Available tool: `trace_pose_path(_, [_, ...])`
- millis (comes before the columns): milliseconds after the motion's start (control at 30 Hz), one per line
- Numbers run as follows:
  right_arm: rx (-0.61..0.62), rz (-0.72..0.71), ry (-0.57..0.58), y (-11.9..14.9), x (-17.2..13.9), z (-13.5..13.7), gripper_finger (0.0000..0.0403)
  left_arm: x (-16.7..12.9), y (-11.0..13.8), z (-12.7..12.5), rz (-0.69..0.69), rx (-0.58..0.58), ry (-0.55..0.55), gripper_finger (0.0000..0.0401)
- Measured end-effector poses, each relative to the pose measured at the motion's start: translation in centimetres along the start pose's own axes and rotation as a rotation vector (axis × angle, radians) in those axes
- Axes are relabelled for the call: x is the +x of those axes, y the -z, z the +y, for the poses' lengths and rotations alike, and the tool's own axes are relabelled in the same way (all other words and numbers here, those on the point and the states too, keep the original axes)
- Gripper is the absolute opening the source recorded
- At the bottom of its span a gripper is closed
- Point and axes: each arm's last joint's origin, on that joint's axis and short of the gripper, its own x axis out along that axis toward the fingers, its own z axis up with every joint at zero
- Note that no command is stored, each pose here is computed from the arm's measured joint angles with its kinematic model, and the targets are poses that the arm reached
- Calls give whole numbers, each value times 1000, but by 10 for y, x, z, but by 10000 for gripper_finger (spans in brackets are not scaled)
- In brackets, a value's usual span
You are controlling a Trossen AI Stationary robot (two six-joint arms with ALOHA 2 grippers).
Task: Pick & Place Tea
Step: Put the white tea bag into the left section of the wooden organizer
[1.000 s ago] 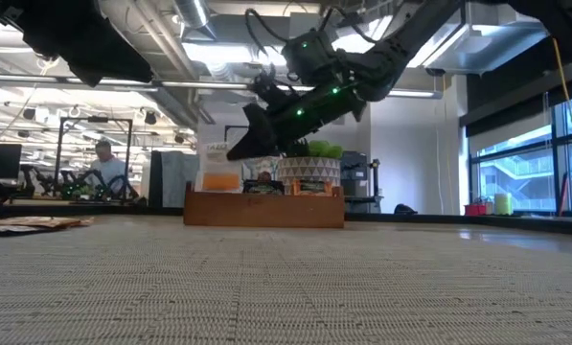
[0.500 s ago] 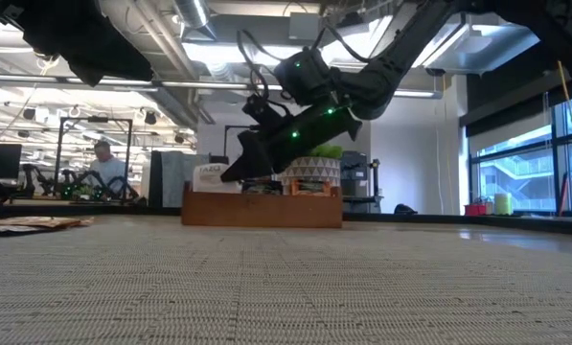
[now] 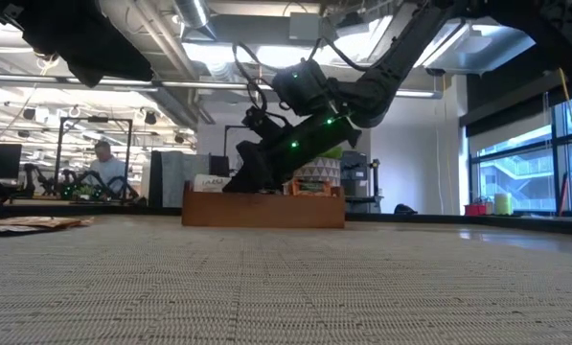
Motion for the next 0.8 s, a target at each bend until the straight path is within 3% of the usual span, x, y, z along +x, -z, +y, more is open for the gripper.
trace_pose_path(300, [10,-3,-4,0,0,0,22,0,0,-1,12,-2,19,72])
trace_pose_path(600, [-15,-50,1,-19,0,-1,126,0,0,-1,14,-2,22,73])
trace_pose_path(800, [-24,29,58,-33,-7,-4,178,0,1,-1,27,-4,39,72])
